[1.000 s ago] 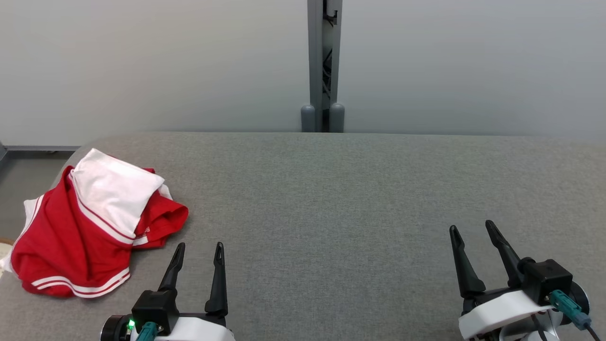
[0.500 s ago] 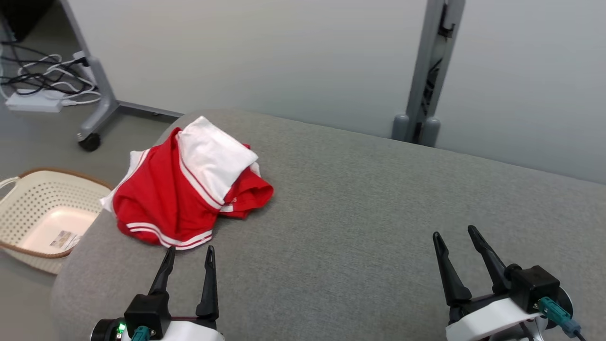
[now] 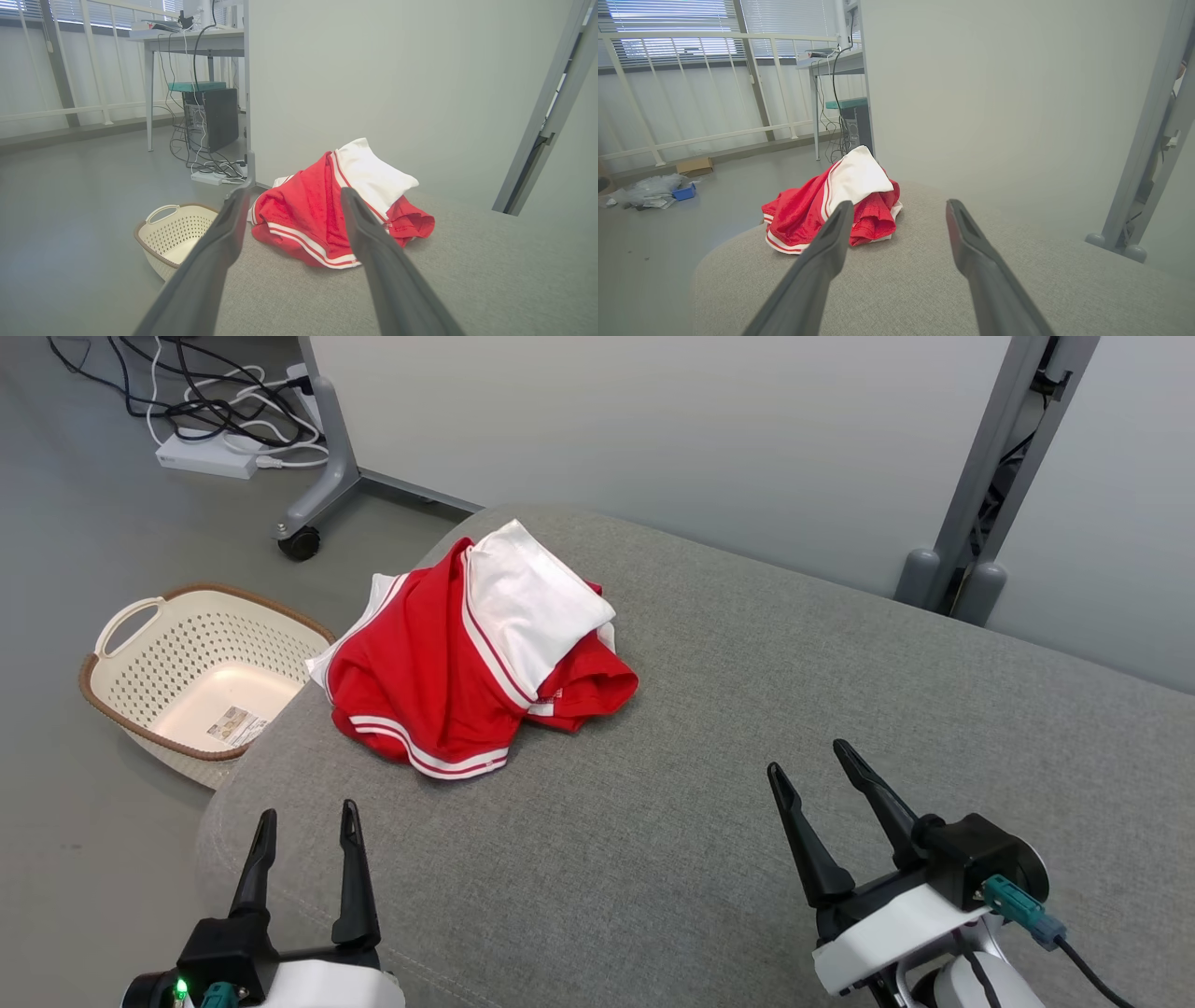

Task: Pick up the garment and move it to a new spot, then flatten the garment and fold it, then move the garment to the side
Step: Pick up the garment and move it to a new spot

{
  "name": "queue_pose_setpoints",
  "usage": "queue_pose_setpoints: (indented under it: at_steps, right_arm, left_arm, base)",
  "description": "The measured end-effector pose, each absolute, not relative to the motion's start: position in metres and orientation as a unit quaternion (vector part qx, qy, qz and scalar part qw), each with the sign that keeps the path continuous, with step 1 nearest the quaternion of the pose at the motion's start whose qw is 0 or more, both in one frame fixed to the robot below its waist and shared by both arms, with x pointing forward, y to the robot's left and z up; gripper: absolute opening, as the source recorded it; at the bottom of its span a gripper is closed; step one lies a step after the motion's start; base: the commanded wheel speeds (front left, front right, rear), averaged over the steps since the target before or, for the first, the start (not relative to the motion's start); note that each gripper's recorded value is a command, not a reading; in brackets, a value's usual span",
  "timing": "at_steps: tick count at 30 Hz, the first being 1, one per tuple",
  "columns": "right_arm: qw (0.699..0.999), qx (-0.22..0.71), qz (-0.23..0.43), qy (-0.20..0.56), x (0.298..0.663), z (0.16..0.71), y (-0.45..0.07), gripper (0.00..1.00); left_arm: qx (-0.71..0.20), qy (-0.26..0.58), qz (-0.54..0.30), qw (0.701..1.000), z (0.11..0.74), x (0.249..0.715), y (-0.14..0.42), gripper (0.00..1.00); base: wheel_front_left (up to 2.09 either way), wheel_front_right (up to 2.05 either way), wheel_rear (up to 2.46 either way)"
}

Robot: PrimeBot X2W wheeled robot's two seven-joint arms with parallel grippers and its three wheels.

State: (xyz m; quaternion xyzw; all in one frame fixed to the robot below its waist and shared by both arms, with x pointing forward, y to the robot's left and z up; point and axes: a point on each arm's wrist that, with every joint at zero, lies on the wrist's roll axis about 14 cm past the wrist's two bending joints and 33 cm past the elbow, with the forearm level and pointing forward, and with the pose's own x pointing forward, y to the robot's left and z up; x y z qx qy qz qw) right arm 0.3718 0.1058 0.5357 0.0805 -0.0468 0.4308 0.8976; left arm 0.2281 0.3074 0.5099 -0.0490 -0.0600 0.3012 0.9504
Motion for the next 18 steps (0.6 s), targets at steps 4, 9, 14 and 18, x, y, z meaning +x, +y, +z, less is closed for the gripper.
queue_pose_setpoints:
  at_steps: [4,9,14,18]
  right_arm:
    - [0.894,0.081,0.439,-0.042,0.3722,0.5330,0.1120,1.00]
    - [0.892,0.081,0.443,-0.040,0.3712,0.5320,0.1147,1.00]
    - [0.892,0.082,0.443,-0.039,0.3699,0.5322,0.1143,1.00]
    - [0.893,0.081,0.440,-0.040,0.3698,0.5329,0.1124,1.00]
  left_arm:
    - [-0.048,-0.057,0.310,0.948,0.5091,0.2248,0.3106,1.00]
    - [-0.050,-0.058,0.314,0.946,0.5091,0.2239,0.3122,1.00]
    - [-0.051,-0.060,0.312,0.947,0.5098,0.2245,0.3114,1.00]
    - [-0.051,-0.059,0.307,0.948,0.5091,0.2256,0.3097,1.00]
  base:
    - [0.00,0.00,0.00]
    - [0.00,0.00,0.00]
    - [0.00,0.00,0.00]
    - [0.00,0.00,0.00]
